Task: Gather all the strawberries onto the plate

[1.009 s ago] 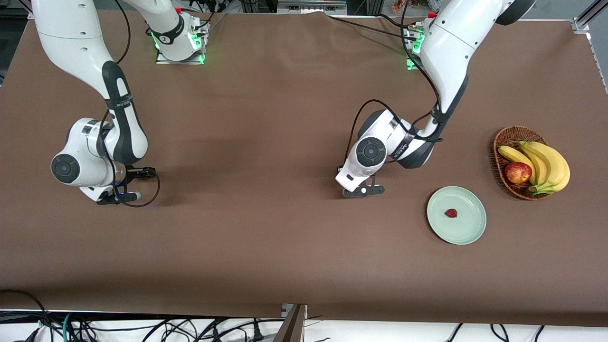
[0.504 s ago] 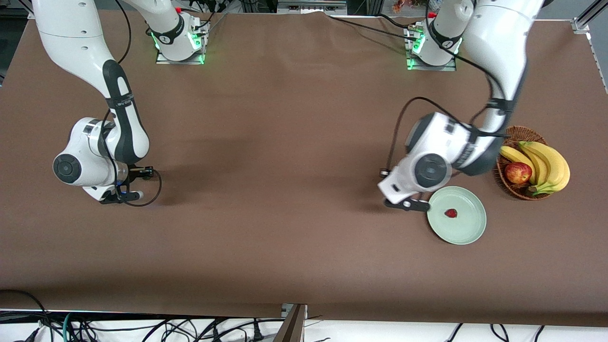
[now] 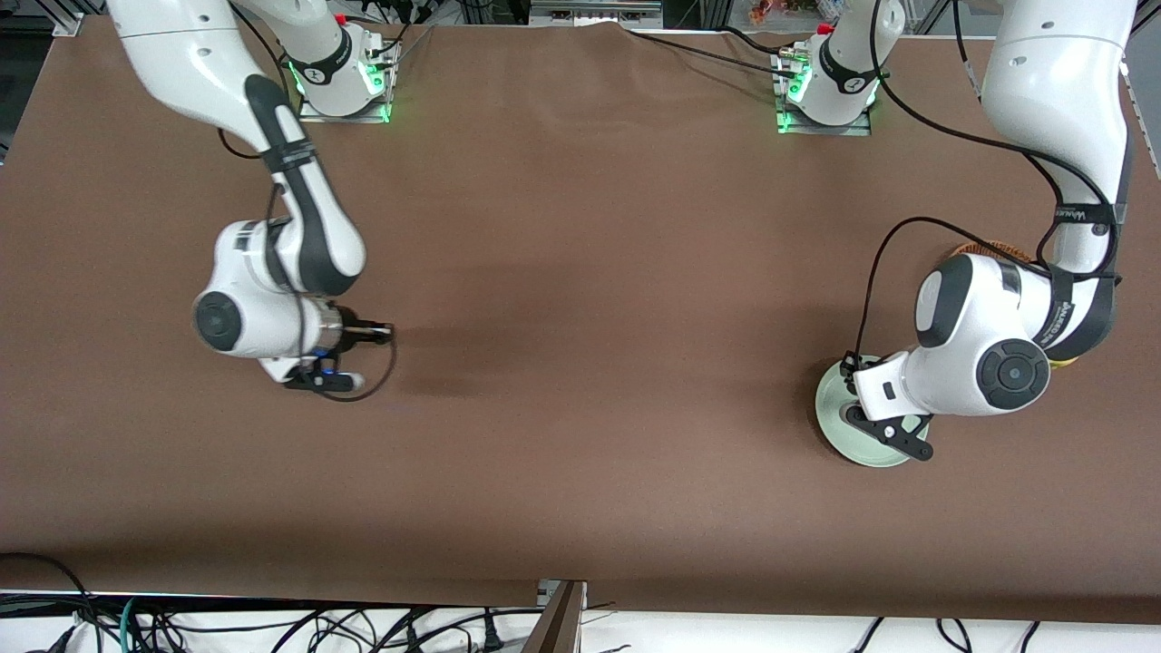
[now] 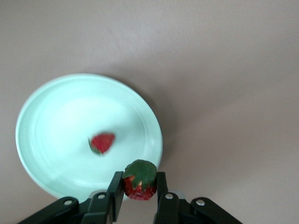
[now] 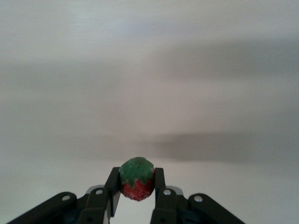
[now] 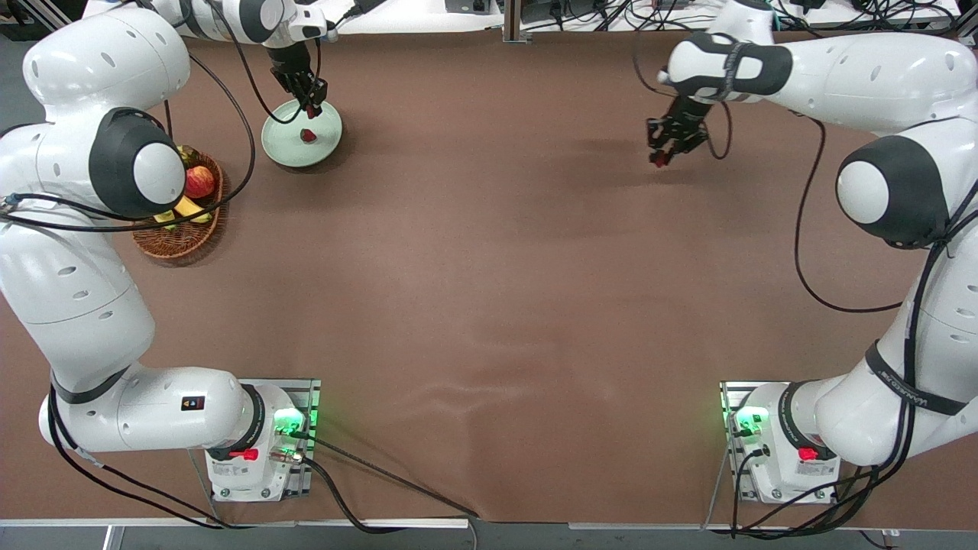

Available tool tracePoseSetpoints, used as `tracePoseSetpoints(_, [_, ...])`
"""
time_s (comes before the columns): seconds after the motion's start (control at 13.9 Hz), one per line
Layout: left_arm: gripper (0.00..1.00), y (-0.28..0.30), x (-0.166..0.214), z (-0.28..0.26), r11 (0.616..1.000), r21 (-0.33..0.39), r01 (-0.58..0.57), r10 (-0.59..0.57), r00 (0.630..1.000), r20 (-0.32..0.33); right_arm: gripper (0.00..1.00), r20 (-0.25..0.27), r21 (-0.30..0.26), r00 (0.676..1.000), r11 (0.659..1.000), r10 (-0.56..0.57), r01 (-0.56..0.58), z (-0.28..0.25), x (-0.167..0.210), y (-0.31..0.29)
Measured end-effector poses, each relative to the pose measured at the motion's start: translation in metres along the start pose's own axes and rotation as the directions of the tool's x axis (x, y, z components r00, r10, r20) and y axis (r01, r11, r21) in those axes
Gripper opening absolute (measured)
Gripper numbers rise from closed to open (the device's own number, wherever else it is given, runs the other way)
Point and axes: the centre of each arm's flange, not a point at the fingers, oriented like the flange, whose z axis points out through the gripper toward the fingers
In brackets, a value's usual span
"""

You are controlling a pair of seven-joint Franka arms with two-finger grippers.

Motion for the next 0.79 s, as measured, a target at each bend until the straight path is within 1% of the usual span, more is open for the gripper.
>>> tracePoseSetpoints(0.14, [0.33, -0.007, 0.009, 0.023, 0.998, 0.004, -0.063, 0.063, 0.997, -0.034, 0.33, -0.006, 0.009, 0.997, 0.997, 0.08, -0.08, 0.005, -0.014, -0.056])
tracePoseSetpoints(0.22, [0.33, -0.01, 0.011, 0.033, 0.996, 0.005, -0.093, 0.093, 0.995, -0.042, 0.33, -0.012, 0.029, 0.992, 0.992, 0.126, -0.125, 0.01, -0.02, -0.085])
tracePoseSetpoints(0.29, [0.33, -0.015, 0.012, 0.038, 0.993, 0.005, -0.114, 0.114, 0.992, -0.047, 0.33, -0.022, 0.063, 0.985, 0.983, 0.173, -0.172, 0.016, -0.026, -0.114])
tracePoseSetpoints(0.43, [0.33, -0.022, 0.01, 0.041, 0.992, 0.005, -0.13, 0.13, 0.99, -0.052, 0.33, -0.064, 0.127, 0.968, 0.964, 0.243, -0.234, 0.037, -0.038, -0.174])
tracePoseSetpoints(0.5, [0.38, -0.025, 0.009, 0.039, 0.992, 0.007, -0.128, 0.129, 0.99, -0.055, 0.33, -0.09, 0.155, 0.96, 0.956, 0.265, -0.25, 0.049, -0.044, -0.2])
tracePoseSetpoints(0.65, [0.55, -0.027, 0.01, 0.035, 0.992, 0.011, -0.126, 0.127, 0.99, -0.063, 0.33, -0.137, 0.214, 0.947, 0.942, 0.291, -0.258, 0.07, -0.053, -0.244])
tracePoseSetpoints(0.79, [0.78, -0.026, 0.011, 0.032, 0.992, 0.013, -0.128, 0.128, 0.989, -0.068, 0.33, -0.16, 0.275, 0.932, 0.922, 0.324, -0.273, 0.083, -0.061, -0.28])
